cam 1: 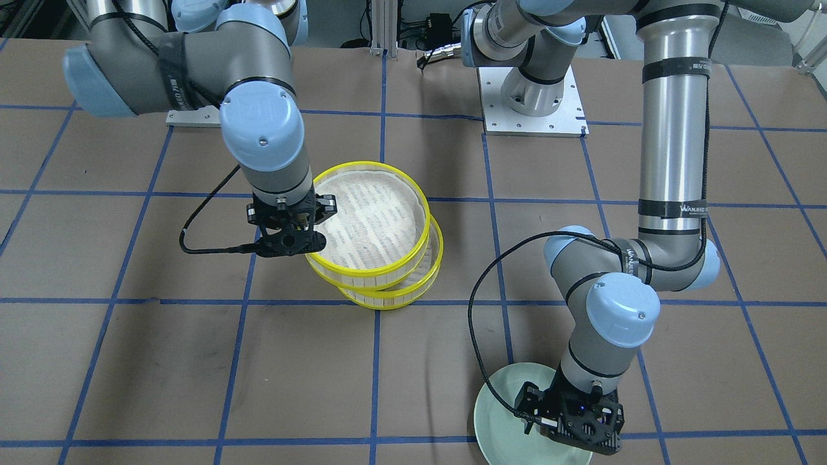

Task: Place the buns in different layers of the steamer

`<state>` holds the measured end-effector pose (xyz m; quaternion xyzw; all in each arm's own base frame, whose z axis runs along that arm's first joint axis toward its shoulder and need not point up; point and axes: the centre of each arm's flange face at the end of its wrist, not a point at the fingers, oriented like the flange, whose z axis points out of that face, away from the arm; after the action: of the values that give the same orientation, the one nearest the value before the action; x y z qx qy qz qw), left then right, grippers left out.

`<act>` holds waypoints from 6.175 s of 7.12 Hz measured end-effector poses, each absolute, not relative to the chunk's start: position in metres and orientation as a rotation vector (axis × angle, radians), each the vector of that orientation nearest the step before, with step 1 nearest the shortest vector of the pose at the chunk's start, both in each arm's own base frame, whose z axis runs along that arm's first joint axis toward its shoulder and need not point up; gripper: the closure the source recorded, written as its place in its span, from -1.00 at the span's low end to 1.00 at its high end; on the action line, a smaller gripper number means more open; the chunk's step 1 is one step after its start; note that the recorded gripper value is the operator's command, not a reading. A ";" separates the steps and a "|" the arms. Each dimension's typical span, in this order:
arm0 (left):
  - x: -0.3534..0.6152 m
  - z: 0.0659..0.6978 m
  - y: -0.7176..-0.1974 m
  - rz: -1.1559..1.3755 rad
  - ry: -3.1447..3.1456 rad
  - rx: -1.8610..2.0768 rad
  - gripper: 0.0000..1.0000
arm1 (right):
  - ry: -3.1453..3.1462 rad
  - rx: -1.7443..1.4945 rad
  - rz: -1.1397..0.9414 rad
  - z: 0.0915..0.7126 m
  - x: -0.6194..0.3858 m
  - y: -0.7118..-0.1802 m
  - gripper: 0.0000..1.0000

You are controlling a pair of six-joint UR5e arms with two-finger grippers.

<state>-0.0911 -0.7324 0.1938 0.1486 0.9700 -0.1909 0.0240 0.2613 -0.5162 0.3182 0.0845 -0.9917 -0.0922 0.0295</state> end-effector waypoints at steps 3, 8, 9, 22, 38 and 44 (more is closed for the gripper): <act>-0.085 0.183 -0.733 -0.566 2.981 0.530 -0.80 | -3.024 0.274 -0.319 0.290 0.281 -0.515 1.00; -0.083 0.175 -0.725 -0.487 2.984 0.574 1.00 | -3.019 0.317 -0.314 0.274 0.299 -0.514 -0.50; -0.082 0.179 -0.724 -0.470 2.991 0.575 1.00 | -3.015 0.321 -0.312 0.273 0.300 -0.513 -0.99; -0.275 0.349 -0.561 0.166 3.242 -0.572 1.00 | -3.029 0.273 0.121 0.517 0.203 -0.480 -1.00; -0.110 0.498 -0.520 -0.035 3.119 0.004 -1.00 | -3.124 0.273 0.172 0.533 0.128 -0.493 -1.00; -0.117 0.534 -0.477 -0.077 3.158 0.017 -1.00 | -3.123 0.276 0.146 0.531 0.128 -0.490 -1.00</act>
<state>-0.1167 -0.4774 0.5338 0.0053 0.9997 -0.0243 -0.0088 0.1279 -0.4903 0.5314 0.0878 -0.9950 0.0467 0.0014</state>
